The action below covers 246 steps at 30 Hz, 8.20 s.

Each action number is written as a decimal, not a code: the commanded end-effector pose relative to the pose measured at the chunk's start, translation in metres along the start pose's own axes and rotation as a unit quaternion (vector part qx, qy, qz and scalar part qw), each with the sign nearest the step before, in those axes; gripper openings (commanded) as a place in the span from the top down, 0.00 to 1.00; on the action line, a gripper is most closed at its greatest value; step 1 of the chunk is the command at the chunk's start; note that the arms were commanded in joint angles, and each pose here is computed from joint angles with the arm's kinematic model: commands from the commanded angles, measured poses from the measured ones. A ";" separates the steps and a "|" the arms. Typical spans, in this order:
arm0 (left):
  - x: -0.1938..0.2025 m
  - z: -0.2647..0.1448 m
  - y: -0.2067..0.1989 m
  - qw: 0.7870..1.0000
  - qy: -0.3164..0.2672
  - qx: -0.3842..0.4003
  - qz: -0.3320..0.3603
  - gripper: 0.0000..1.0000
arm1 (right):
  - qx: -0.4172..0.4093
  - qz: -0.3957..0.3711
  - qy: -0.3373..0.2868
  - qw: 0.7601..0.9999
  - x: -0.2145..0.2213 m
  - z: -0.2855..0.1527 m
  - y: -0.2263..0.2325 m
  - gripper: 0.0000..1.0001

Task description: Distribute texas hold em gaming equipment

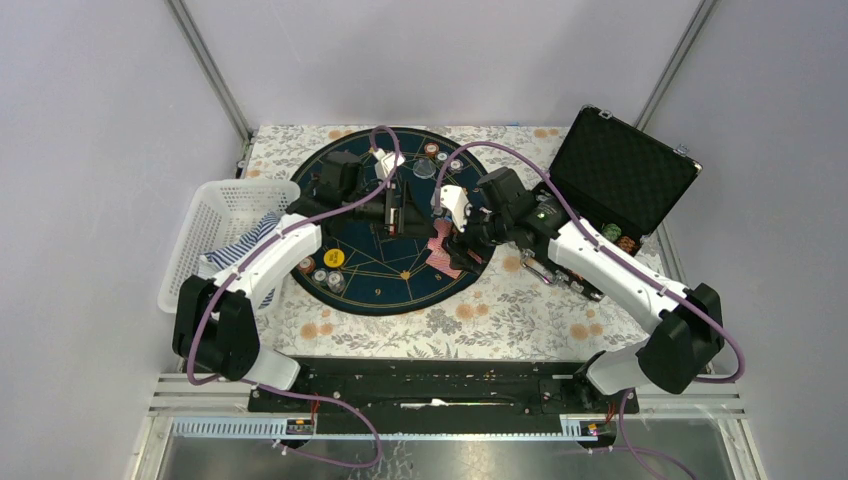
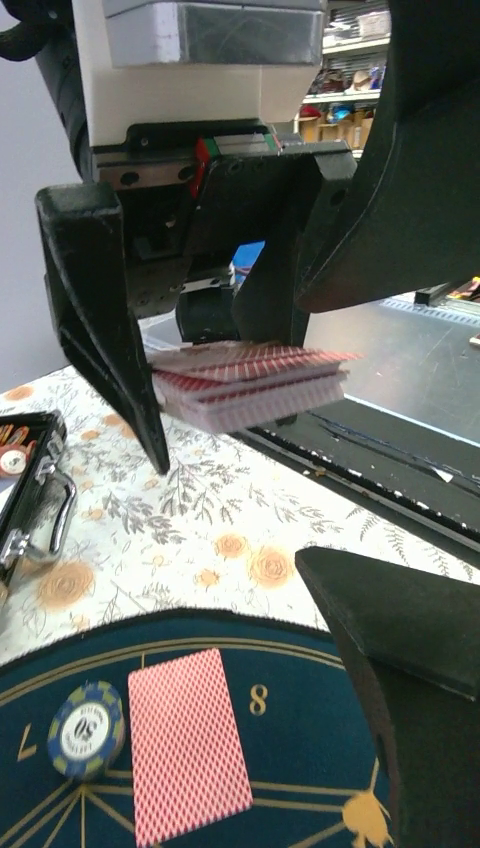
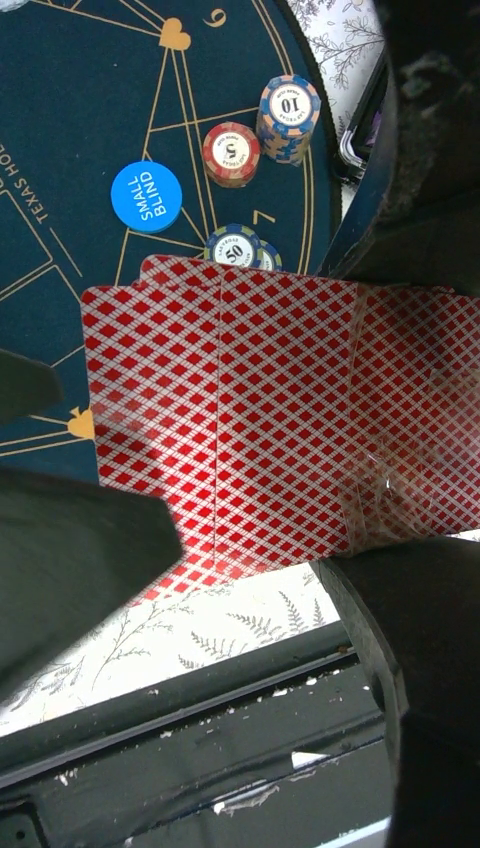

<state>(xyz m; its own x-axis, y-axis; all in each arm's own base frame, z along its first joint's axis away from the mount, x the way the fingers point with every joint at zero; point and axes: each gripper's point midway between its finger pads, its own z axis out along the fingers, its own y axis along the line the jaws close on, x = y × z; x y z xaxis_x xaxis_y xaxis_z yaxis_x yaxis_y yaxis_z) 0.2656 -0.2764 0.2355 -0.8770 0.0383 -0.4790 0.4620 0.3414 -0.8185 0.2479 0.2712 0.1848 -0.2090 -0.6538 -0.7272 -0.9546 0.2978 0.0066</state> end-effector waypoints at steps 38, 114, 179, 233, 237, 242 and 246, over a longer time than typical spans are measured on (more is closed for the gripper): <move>-0.013 -0.014 -0.006 0.998 -0.028 0.015 0.050 0.95 | 0.035 -0.029 -0.037 0.998 -0.025 -0.012 -0.005 0.96; 0.059 -0.078 0.241 0.845 0.397 -0.200 0.297 0.62 | 0.029 -0.010 -0.016 0.999 -0.007 -0.007 0.000 0.96; -0.005 -0.004 -0.033 0.998 -0.002 0.025 0.053 0.83 | 0.025 -0.029 -0.037 0.999 -0.038 -0.024 0.001 0.96; -0.112 -0.124 0.021 0.967 -0.221 -0.115 0.057 1.00 | 0.058 0.015 -0.048 0.997 -0.038 -0.036 -0.025 0.99; -0.153 -0.129 0.036 0.950 -0.278 -0.133 0.059 1.00 | 0.065 0.030 -0.054 0.996 -0.037 -0.039 -0.034 0.99; -0.211 -0.126 0.063 0.925 -0.358 -0.125 0.037 1.00 | 0.071 0.050 -0.060 0.994 -0.031 -0.044 -0.045 0.99; -0.247 -0.109 0.098 0.911 -0.392 -0.126 0.009 1.00 | 0.079 0.054 -0.060 0.994 -0.030 -0.047 -0.050 0.99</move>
<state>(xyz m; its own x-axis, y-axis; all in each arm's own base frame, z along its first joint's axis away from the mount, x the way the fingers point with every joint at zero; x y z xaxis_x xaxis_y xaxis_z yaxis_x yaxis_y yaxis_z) 0.4598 -0.1499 0.2820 -0.6006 -0.4855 -0.6353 0.3263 0.5765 -0.7491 0.2850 0.2372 0.2048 -0.3358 -0.5915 -0.7330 -0.8792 0.4761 0.0186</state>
